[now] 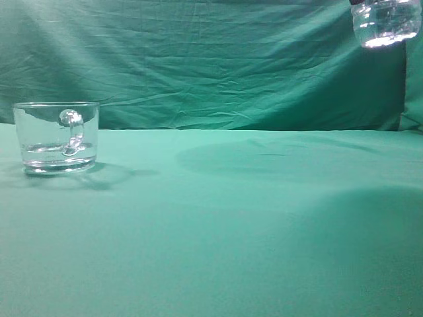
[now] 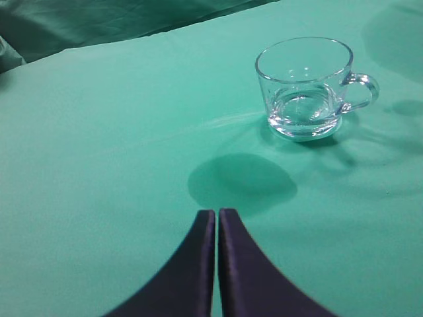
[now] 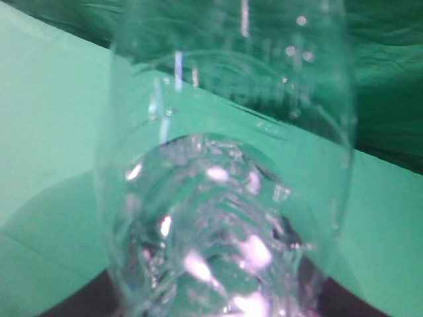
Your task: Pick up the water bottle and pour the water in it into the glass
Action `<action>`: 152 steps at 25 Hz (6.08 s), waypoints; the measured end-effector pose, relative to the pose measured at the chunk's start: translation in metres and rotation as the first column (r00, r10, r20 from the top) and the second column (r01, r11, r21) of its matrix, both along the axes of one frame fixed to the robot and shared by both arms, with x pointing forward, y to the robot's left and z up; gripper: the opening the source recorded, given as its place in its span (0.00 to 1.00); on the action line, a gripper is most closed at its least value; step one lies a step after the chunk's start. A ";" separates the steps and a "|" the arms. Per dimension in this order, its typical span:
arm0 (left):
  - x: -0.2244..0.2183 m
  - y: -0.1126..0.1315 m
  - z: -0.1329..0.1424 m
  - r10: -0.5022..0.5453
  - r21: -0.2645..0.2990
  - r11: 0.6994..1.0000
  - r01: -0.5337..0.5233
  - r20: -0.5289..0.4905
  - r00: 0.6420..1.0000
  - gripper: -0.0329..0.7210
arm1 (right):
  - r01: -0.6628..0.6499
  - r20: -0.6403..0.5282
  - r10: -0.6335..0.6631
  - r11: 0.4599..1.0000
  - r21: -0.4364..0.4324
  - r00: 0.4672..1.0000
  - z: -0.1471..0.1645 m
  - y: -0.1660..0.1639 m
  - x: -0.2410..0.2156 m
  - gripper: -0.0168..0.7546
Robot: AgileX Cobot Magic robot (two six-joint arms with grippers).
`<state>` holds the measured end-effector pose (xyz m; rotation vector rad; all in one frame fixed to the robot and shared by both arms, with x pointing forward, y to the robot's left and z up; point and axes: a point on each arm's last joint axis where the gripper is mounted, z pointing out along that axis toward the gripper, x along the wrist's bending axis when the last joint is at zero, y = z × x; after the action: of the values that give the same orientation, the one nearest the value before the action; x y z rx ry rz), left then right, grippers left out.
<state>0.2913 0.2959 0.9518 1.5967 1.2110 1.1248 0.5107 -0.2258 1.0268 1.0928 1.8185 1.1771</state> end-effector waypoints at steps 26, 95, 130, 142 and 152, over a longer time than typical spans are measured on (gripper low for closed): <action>0.000 0.000 0.000 0.000 0.000 1.000 0.000 0.000 1.000 0.04 | 0.097 0.017 -0.099 0.993 0.063 0.995 -0.099 -0.004 0.021 0.38; 0.000 0.000 0.000 0.000 0.000 1.000 0.000 0.000 1.000 0.04 | 0.186 0.119 -0.211 0.964 0.192 0.970 0.027 -0.047 -0.146 0.02; 0.000 0.000 0.000 0.000 0.000 1.000 0.000 0.000 1.000 0.04 | 0.433 0.140 -0.466 0.876 0.214 0.874 -0.066 -0.079 -0.216 0.02; 0.000 0.000 0.000 0.000 0.000 1.000 0.000 0.000 1.000 0.04 | 0.339 -0.002 -0.342 0.931 0.139 0.940 -0.080 -0.069 -0.219 0.02; 0.000 0.000 0.000 0.000 0.000 1.000 0.000 0.000 1.000 0.04 | 0.315 -0.003 -0.317 0.941 0.124 0.948 -0.080 -0.067 -0.220 0.02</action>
<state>0.2913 0.2959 0.9518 1.5967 1.2110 1.1248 0.2910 -0.2928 0.9463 1.3827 1.5017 1.1093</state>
